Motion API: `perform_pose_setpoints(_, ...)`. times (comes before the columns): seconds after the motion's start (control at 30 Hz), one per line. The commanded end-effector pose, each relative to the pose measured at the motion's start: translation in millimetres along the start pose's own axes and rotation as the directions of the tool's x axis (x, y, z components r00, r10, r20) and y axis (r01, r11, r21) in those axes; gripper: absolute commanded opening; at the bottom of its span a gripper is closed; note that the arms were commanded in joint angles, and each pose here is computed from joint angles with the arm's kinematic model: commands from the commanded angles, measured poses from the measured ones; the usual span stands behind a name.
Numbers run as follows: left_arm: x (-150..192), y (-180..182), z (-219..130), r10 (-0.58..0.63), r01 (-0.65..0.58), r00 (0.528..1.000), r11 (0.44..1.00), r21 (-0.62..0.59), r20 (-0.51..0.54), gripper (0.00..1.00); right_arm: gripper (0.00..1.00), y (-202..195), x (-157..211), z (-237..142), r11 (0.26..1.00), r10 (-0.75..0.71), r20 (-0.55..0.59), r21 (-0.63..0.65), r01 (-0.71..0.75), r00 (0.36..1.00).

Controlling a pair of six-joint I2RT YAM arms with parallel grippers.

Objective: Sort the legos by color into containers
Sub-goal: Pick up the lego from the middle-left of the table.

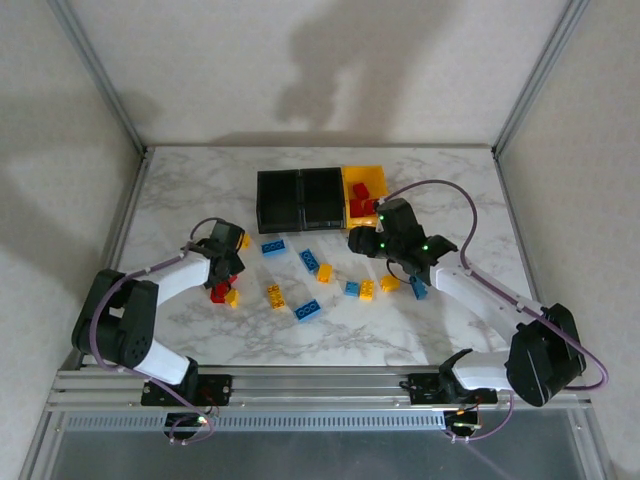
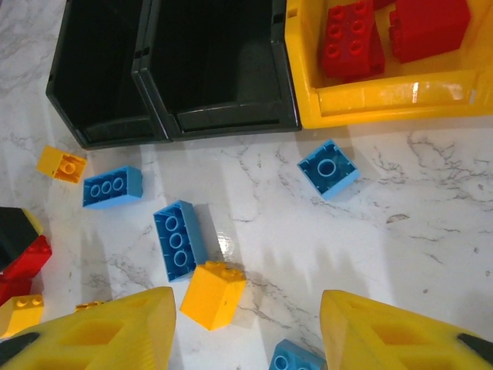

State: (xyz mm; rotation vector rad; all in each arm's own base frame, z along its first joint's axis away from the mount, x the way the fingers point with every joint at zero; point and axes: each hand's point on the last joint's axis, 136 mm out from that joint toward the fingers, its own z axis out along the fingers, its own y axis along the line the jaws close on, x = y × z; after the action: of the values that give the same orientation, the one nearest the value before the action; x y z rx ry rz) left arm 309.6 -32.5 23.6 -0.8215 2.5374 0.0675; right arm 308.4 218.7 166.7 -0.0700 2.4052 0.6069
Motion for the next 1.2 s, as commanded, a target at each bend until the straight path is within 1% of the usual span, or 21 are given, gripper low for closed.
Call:
perform_pose_setpoints(0.0,4,-8,-2,0.033,-0.032,0.999,0.999,0.038,-0.035,0.64,0.52,-3,2,-4,1.0,-0.007,0.013,0.018,0.006,1.0)
perform_pose_setpoints(0.03,5,-9,-3,0.037,-0.036,0.999,0.999,0.037,-0.034,0.64,0.52,-2,1,-3,1.0,-0.006,0.012,0.016,0.006,1.0)
perform_pose_setpoints(0.13,7,-12,-5,0.044,-0.042,0.998,0.998,0.05,-0.034,0.59,0.52,0,1,1,1.0,-0.003,0.005,0.009,0.003,1.0)
perform_pose_setpoints(0.2,9,-13,-4,0.046,-0.044,0.998,0.998,0.055,-0.046,0.59,0.52,0,1,2,1.0,-0.003,0.006,0.01,0.003,1.0)
perform_pose_setpoints(0.27,11,-15,-2,0.053,-0.05,0.997,0.997,0.059,-0.053,0.52,0.52,-1,1,3,1.0,-0.005,0.005,0.012,0.005,1.0)
perform_pose_setpoints(0.37,11,-16,-3,0.064,-0.061,0.996,0.996,0.059,-0.055,0.46,0.52,-2,2,3,1.0,-0.004,0.001,0.016,0.004,1.0)
perform_pose_setpoints(0.53,3,-23,-9,0.087,-0.084,0.995,0.994,0.068,-0.039,0.41,0.52,-1,1,-1,1.0,-0.005,0.009,0.013,0.005,1.0)
perform_pose_setpoints(0.7,-13,-34,-24,0.087,-0.087,0.996,0.992,0.094,-0.003,0.36,0.52,-1,-1,-6,1.0,-0.003,0.021,0.01,0.002,1.0)
perform_pose_setpoints(0.83,-21,-44,-34,0.097,-0.098,0.995,0.989,0.113,0.012,0.34,0.52,-4,2,-6,1.0,0.0,0.019,0.019,0.0,1.0)
perform_pose_setpoints(0.9,-24,-52,-42,0.094,-0.096,0.995,0.986,0.135,0.026,0.34,0.52,0,3,-6,1.0,-0.005,0.021,-0.01,0.005,1.0)
perform_pose_setpoints(1.03,-24,-75,-64,0.091,-0.1,0.995,0.973,0.209,0.05,0.34,0.54,10,5,-7,0.997,-0.004,0.018,-0.073,0.005,1.0)
perform_pose_setpoints(1.17,-25,-103,-88,0.1,-0.118,0.992,0.955,0.272,0.08,0.34,0.55,8,1,-11,0.998,0.007,0.037,-0.059,-0.005,0.999)
